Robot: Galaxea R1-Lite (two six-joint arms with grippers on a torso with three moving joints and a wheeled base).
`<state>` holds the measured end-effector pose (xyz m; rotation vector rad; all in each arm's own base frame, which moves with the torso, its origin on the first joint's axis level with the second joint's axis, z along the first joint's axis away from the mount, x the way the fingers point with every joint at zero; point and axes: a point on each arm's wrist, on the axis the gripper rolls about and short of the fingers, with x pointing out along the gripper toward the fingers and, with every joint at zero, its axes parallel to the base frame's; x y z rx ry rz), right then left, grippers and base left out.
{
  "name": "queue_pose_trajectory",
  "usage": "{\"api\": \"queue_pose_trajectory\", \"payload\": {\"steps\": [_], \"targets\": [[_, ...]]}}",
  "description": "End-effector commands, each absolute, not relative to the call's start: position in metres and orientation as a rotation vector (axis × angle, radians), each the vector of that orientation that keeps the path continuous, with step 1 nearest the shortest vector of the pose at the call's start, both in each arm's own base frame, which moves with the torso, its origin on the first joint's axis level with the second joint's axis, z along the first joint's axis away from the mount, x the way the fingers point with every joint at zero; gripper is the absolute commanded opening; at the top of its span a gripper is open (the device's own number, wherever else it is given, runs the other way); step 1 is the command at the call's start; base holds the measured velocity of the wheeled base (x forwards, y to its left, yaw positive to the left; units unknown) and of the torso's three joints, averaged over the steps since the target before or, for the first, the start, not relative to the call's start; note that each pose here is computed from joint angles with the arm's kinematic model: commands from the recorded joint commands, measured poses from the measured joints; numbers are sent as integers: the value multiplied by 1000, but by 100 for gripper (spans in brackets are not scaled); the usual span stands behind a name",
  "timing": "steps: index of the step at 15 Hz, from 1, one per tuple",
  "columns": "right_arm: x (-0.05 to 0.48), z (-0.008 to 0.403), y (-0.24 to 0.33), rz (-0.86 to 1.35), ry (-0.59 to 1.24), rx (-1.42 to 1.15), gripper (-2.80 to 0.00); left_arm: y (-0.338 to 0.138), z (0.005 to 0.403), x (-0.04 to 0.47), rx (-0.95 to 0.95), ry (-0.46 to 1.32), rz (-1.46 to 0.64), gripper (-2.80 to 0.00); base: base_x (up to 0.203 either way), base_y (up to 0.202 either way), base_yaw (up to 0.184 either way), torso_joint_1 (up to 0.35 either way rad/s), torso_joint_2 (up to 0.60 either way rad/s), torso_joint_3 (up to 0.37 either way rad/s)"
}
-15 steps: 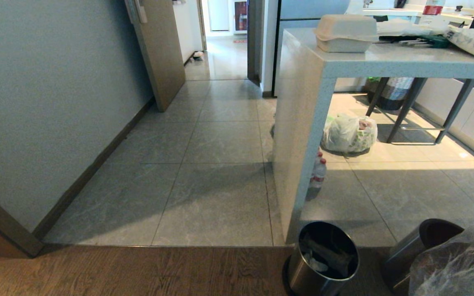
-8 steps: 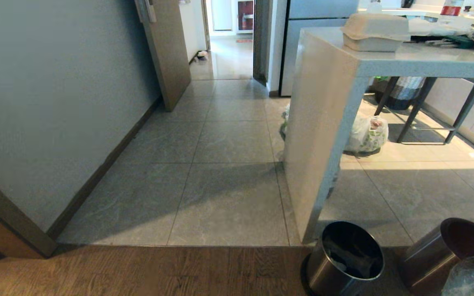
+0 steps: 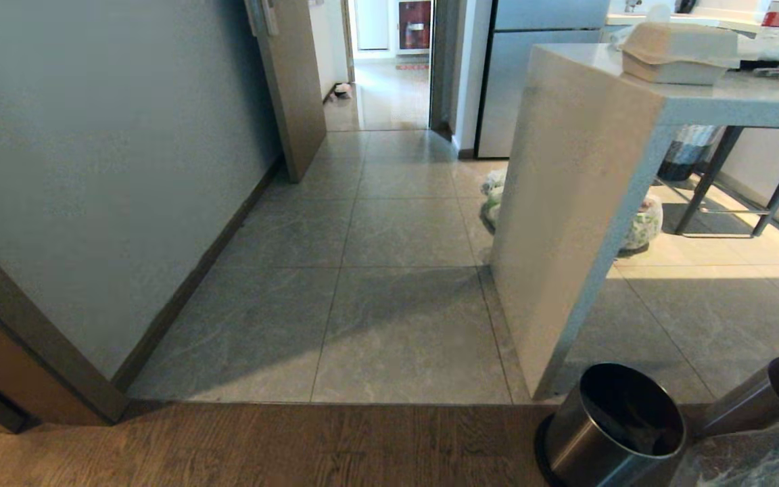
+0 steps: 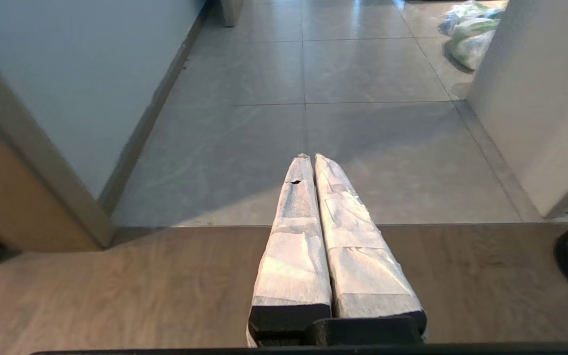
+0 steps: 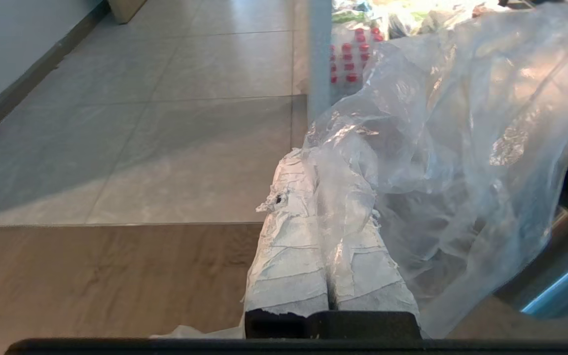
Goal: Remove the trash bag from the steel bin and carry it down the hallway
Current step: Put the trash bag at the door
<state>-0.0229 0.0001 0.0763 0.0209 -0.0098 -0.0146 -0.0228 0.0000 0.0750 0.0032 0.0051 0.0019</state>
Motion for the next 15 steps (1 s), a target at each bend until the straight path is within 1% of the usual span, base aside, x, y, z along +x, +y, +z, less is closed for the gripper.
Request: {"api": "queue_pose_trajectory", "payload": {"steps": [1,7,8,15], "targets": [[-23,76,0,-14,-8,21,-280,0,75,-23,3,5,3,-280,0,193,-1,6,-1,6],[-23,76,0,-15,-8,21,-280,0,75,-23,5,4,3,-280,0,180,0,2,4,1],[-23,76,0,-14,-8,21,-280,0,75,-23,5,5,3,-280,0,79,2,2,2,2],[-23,76,0,-15,-8,21,-280,0,75,-23,3,6,3,-280,0,0,0,0,0,0]]}}
